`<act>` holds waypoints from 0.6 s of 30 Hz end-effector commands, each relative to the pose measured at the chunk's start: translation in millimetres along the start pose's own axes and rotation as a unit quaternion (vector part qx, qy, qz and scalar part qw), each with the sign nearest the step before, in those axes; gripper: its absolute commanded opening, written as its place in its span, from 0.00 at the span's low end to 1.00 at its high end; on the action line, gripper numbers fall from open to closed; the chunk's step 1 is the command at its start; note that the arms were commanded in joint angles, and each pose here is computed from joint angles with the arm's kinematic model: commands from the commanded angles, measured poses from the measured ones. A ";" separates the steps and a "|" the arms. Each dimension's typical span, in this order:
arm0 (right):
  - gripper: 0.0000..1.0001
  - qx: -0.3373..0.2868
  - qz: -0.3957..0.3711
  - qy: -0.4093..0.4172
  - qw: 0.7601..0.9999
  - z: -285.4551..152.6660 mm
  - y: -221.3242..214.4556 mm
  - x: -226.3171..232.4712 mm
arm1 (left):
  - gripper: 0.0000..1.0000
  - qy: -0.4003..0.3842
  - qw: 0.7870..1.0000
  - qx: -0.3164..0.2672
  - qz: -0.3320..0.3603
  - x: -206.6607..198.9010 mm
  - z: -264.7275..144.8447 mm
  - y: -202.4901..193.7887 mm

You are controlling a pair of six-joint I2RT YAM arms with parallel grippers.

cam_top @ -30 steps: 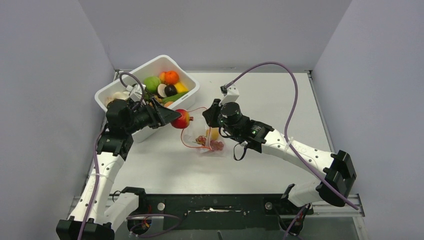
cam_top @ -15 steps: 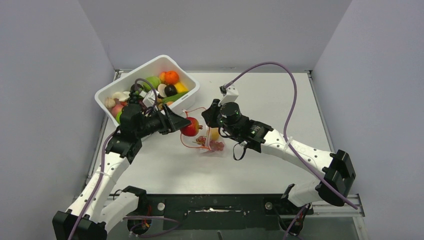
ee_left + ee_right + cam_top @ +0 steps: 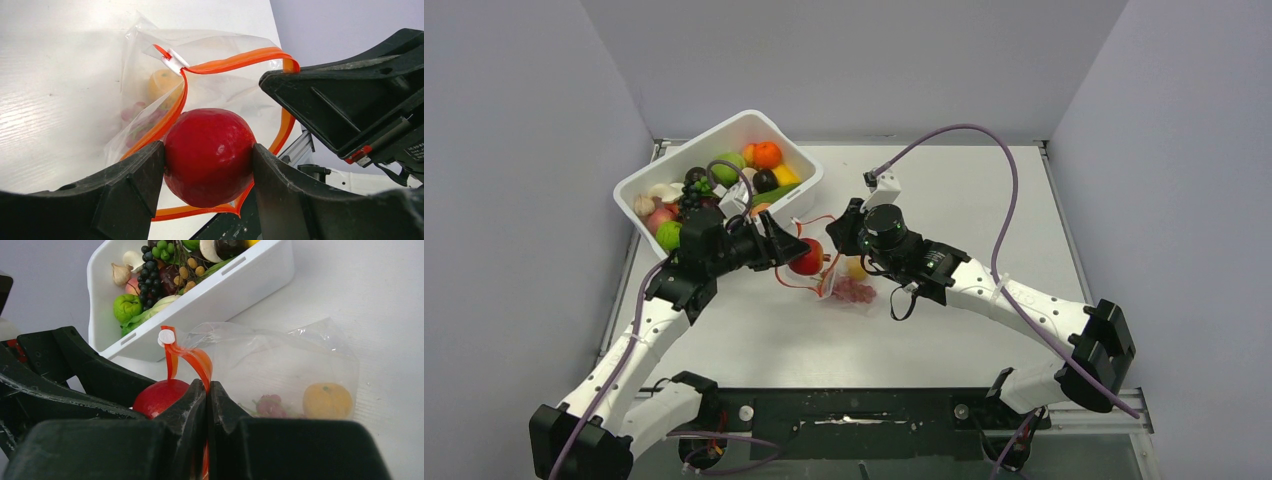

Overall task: Place the food in the zip-top bag and seal the zipper
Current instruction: Place the fake fruit in the zipper food storage bag.

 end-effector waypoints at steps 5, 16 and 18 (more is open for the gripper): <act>0.00 -0.030 0.023 0.053 0.998 -2.9 15.7 27.5 | 0.71 -0.007 0.999 -0.028 0.034 -12.0 -3.8 19.5; 0.00 -0.033 0.021 0.048 0.998 -7.1 15.7 22.4 | 0.71 -0.015 0.997 -0.036 0.059 -23.2 -12.5 29.6; 0.00 -0.031 0.018 0.042 0.998 -7.8 12.7 16.9 | 0.71 -0.018 0.997 -0.044 0.063 -26.0 -15.6 32.4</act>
Point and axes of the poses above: each gripper's point midway between its finger pads, its own z axis out along the fingers, its own x axis along the line the jaws close on, y = z × x, the point moved 4 cm from there along -z, back along the fingers, and after that the axes turned 14 degrees about z, right-handed, at the moved point
